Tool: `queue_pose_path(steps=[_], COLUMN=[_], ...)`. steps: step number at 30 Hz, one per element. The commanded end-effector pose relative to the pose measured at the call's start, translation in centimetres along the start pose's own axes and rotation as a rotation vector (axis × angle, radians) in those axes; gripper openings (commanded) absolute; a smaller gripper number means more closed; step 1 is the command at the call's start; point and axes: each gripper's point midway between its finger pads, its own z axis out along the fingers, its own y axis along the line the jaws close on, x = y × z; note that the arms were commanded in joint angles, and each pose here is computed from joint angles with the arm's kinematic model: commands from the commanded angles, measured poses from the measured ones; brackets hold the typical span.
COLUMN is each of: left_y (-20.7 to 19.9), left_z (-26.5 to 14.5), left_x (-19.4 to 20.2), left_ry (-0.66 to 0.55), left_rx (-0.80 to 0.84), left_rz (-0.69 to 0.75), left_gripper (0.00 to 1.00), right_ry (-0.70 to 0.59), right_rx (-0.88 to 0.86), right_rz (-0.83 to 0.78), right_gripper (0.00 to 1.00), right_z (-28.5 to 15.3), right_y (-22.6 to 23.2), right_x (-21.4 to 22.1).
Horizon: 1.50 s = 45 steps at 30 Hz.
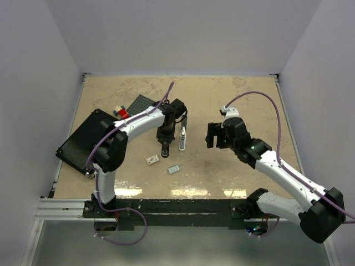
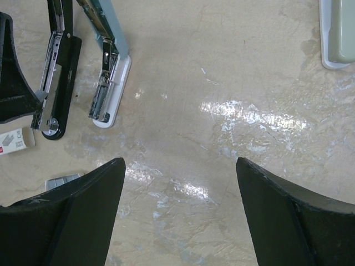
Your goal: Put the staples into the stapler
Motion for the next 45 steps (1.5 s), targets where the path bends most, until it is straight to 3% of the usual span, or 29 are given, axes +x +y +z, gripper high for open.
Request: queue_pose_path(steps=[1, 28, 45], left_y=[0.2, 0.4, 0.1], left_z=[-0.3, 1.3, -0.5], left_x=[-0.2, 0.5, -0.6], left_ry=[-0.018, 0.009, -0.067], left_rx=[-0.014, -0.046, -0.038], left_rz=[-0.023, -0.030, -0.095], left_gripper=[0.06, 0.06, 0.04], right_ry=[-0.027, -0.025, -0.020], right_rx=[-0.013, -0.016, -0.015], right_rz=[-0.005, -0.009, -0.010], right_gripper=[0.85, 0.85, 0.85], right_z=[-0.2, 0.0, 0.1], right_y=[0.3, 0.3, 0.4], right_x=[-1.2, -1.1, -1.0])
